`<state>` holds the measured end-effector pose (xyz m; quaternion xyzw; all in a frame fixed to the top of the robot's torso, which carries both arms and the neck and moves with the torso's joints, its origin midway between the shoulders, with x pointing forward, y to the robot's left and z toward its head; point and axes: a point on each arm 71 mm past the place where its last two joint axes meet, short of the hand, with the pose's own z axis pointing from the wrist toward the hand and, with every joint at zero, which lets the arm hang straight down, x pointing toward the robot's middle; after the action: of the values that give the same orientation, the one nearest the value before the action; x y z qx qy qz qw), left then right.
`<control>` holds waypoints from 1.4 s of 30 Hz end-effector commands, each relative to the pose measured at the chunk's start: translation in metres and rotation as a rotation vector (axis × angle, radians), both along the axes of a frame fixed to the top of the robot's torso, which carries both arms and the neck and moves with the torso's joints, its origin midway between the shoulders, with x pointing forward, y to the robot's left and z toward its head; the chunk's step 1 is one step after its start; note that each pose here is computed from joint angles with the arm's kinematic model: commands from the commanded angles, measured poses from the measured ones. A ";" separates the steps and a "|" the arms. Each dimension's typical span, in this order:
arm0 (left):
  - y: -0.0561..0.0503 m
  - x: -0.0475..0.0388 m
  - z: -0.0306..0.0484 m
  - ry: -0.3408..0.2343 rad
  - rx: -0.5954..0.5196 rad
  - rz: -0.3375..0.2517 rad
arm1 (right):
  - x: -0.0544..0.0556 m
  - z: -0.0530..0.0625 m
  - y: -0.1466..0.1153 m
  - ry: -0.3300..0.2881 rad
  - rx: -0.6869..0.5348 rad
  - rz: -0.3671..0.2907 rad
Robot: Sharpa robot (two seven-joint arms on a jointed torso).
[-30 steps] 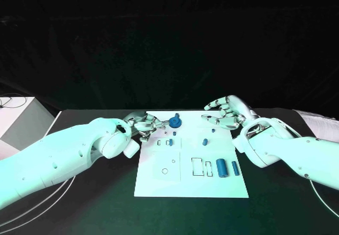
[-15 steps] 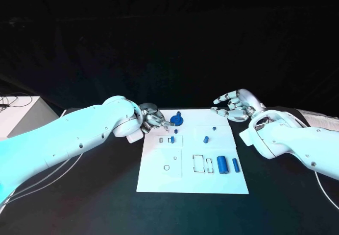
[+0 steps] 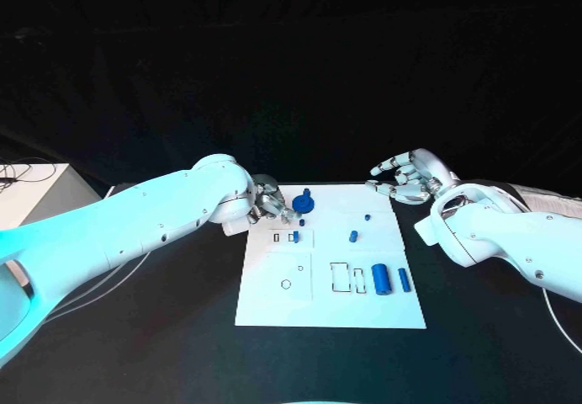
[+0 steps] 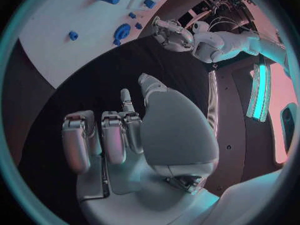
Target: Assemble the parts on the task board
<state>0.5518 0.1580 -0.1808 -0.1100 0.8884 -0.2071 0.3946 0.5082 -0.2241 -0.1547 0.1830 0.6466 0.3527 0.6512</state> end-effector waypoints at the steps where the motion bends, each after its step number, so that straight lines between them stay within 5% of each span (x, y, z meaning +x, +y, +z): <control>1: -0.005 -0.0003 -0.0033 0.035 0.063 -0.049 | 0.001 -0.001 0.001 0.012 -0.012 0.013; 16: -0.016 0.0023 -0.0165 0.072 0.109 -0.072 | 0.002 -0.001 0.001 0.019 -0.016 0.011; 42: -0.024 -0.0007 -0.0192 0.095 0.118 -0.105 | 0.003 -0.001 0.002 0.023 -0.018 0.011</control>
<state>0.5526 0.1369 -0.2004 -0.0604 0.9176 -0.1696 0.3545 0.5113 -0.2233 -0.1558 0.1845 0.6544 0.3467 0.6462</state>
